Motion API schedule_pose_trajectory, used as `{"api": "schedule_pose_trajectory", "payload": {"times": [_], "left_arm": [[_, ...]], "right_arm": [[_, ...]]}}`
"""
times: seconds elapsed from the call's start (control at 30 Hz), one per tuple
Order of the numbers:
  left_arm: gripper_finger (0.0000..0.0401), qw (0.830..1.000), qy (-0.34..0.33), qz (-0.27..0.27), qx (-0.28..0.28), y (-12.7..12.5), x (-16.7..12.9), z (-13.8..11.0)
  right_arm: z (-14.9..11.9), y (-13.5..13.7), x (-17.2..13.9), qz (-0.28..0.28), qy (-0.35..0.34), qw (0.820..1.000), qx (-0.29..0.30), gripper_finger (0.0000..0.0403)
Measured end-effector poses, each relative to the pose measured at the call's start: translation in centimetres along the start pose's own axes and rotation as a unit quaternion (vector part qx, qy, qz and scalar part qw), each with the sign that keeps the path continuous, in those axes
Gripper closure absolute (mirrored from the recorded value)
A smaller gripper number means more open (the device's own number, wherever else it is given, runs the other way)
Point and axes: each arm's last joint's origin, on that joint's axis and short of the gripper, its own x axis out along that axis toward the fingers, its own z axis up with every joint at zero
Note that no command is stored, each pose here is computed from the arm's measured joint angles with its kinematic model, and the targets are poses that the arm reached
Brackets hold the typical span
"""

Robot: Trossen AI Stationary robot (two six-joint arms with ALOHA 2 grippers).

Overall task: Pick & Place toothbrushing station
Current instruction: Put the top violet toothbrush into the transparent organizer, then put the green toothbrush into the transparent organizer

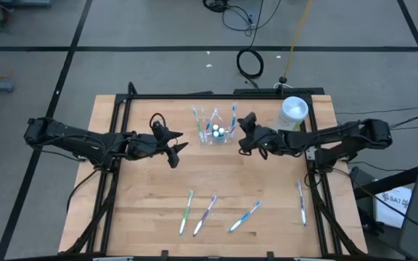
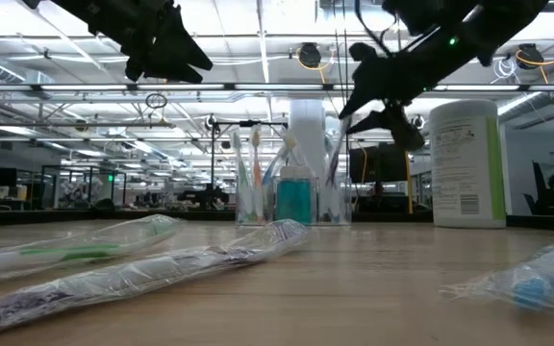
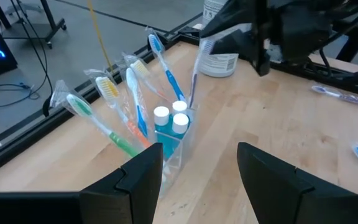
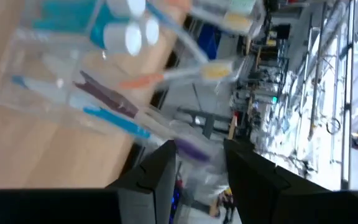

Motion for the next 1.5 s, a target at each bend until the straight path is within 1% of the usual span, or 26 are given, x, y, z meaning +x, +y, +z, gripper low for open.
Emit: {"api": "schedule_pose_trajectory", "payload": {"times": [0.23, 0.4, 0.53, 0.63, 0.9, 0.97, 1.1, 1.2, 1.27, 1.33, 1.4, 1.5], "left_arm": [[0.0187, 1.0, 0.003, -0.003, 0.002, 0.0, 0.0, 0.0], [0.0187, 1.0, 0.003, -0.003, 0.005, 0.0, 0.0, -0.1], [0.0187, 1.0, 0.004, -0.003, 0.007, 0.0, 0.0, -0.1], [0.0187, 1.0, 0.004, -0.003, 0.007, 0.0, 0.0, -0.1], [0.0187, 1.0, 0.004, -0.003, 0.006, 0.0, 0.0, -0.1], [0.0187, 1.0, 0.004, -0.003, 0.006, 0.0, 0.0, -0.1], [0.0187, 1.0, 0.004, -0.003, 0.007, 0.0, 0.0, -0.1], [0.0187, 1.0, 0.004, -0.003, 0.007, 0.0, 0.0, -0.1], [0.0187, 1.0, 0.004, -0.003, 0.006, 0.0, 0.0, -0.1], [0.0187, 1.0, 0.004, -0.003, 0.001, 0.0, 0.0, -0.1], [0.0187, 1.0, 0.006, -0.009, -0.013, 0.0, 0.0, -0.1], [0.0187, 0.997, 0.025, -0.064, -0.02, -0.4, 0.0, -0.2]], "right_arm": [[0.0, 1.5, 1.3, 0.031, 0.026, 0.999, -0.015, 0.0276], [-0.4, 1.2, 1.2, 0.01, 0.081, 0.997, -0.013, 0.0276], [-0.3, 1.0, 1.1, 0.003, 0.074, 0.997, -0.005, 0.0273], [-0.4, 1.1, 1.1, 0.008, 0.077, 0.997, -0.01, 0.0257], [-0.1, 1.1, 0.9, 0.004, 0.07, 0.997, -0.01, 0.0192], [0.3, 1.2, 0.7, 0.003, 0.062, 0.998, 0.0, 0.018], [1.3, 1.5, -0.1, 0.0, 0.043, 0.999, 0.028, 0.0167], [2.0, 1.7, -0.9, -0.016, 0.056, 0.997, 0.041, 0.0164], [2.5, 1.8, -1.5, -0.027, 0.06, 0.996, 0.057, 0.0163], [3.2, 1.9, -2.1, -0.035, 0.043, 0.994, 0.09, 0.0164], [4.0, 1.7, -2.8, -0.043, 0.008, 0.986, 0.161, 0.0165], [5.1, 1.5, -3.5, -0.028, -0.066, 0.961, 0.268, 0.0166]]}}
